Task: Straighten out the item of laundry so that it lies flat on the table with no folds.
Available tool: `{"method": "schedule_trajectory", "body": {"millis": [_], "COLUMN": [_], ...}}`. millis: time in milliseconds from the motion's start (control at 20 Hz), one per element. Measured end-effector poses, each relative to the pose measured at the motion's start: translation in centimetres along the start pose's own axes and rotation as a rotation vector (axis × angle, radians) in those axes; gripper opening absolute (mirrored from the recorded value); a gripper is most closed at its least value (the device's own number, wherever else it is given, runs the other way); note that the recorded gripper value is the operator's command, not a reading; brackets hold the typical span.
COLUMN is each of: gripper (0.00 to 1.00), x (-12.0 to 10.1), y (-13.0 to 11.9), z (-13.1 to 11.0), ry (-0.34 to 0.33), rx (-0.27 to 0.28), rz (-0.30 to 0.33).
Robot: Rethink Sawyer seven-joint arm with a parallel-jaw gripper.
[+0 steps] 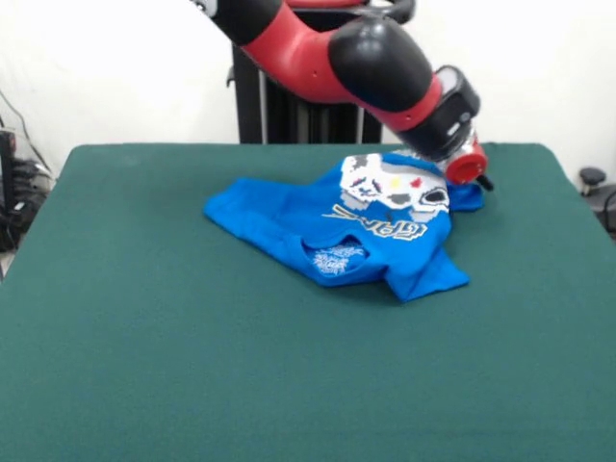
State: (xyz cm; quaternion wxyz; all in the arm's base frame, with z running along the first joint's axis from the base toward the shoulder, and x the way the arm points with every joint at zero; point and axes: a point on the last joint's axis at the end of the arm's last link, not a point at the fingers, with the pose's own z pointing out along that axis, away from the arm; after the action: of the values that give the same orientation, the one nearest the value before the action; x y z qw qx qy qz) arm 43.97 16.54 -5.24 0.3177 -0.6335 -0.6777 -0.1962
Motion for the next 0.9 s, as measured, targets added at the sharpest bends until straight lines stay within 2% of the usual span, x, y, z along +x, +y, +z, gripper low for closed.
{"method": "schedule_trajectory", "body": {"millis": [200,350,450,550,650,700,900], "gripper": [0.0,0.0,0.0,0.0,0.0,0.0,0.0], "x": [2.6,5.1,6.2,6.7,6.6,6.5,5.6], "y": [-0.6,-1.4,-1.8,-2.1,-2.3,-2.5,-3.9], "z": [-0.7,-2.6,-3.9,-4.9,-5.3,-5.2,-2.7], "ry": [0.062,0.115,0.136,0.129,0.082,0.038,-0.213], "rx": [0.019,0.048,0.069,0.089,0.11,0.128,0.219], "rz": [-0.03,-0.075,-0.103,-0.126,-0.144,-0.152,-0.186]}}
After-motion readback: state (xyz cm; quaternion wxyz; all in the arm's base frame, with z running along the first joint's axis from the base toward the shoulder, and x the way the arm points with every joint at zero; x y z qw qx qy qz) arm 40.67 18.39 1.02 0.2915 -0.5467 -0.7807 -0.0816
